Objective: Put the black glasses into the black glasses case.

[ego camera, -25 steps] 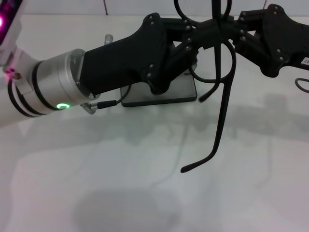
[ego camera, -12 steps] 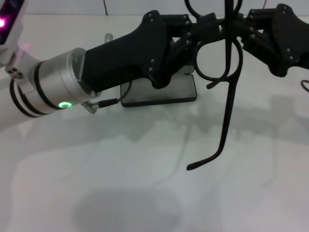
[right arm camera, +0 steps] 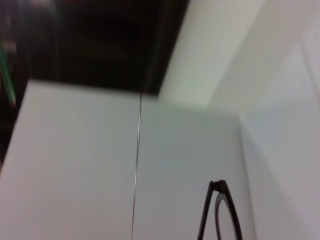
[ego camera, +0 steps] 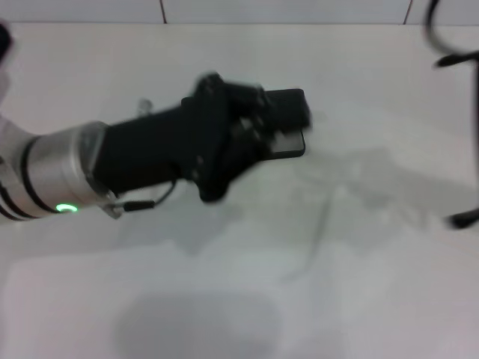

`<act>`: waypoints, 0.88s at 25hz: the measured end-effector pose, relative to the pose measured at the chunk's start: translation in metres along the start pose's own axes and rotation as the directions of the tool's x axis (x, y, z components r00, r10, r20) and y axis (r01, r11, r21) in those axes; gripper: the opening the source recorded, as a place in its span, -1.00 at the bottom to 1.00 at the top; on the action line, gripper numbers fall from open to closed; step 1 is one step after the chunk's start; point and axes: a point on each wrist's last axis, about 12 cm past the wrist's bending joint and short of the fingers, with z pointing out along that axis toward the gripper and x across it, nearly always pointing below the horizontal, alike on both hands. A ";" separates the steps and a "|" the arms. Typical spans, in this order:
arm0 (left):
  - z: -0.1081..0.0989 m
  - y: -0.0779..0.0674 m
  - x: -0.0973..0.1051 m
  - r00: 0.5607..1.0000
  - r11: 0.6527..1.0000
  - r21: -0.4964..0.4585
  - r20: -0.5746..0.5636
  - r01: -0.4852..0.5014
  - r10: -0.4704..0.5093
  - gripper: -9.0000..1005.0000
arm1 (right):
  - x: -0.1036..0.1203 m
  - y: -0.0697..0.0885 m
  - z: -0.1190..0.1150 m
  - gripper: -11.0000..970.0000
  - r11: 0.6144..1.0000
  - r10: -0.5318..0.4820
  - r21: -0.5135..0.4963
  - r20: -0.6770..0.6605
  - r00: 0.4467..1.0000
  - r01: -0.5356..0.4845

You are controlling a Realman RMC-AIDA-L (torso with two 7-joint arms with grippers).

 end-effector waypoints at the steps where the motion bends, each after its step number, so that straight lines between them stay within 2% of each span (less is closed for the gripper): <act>1: 0.004 -0.001 0.002 1.000 0.999 0.041 -0.026 0.015 -0.014 -0.93 | -0.001 0.000 0.000 -0.88 1.000 -0.010 0.006 0.020 1.000 0.010; 5: 0.030 -0.002 0.010 0.990 0.973 0.219 -0.130 0.078 -0.050 -0.93 | 0.009 -0.007 0.010 -0.88 0.998 -0.048 0.032 0.038 0.998 0.047; 8: 0.042 -0.001 0.010 0.993 0.964 0.257 -0.110 0.073 -0.046 -0.93 | 0.027 -0.016 0.025 -0.88 0.998 -0.044 0.056 0.016 0.999 0.043; 14: 0.043 0.004 0.001 1.000 0.978 0.206 -0.010 0.028 -0.027 -0.93 | 0.061 -0.026 0.046 -0.88 0.995 -0.055 0.080 -0.082 0.995 0.062; 22: 0.031 0.005 -0.004 0.995 0.996 0.091 0.099 0.009 -0.018 -0.93 | 0.092 -0.022 0.058 -0.88 0.999 -0.028 0.022 -0.274 0.961 0.035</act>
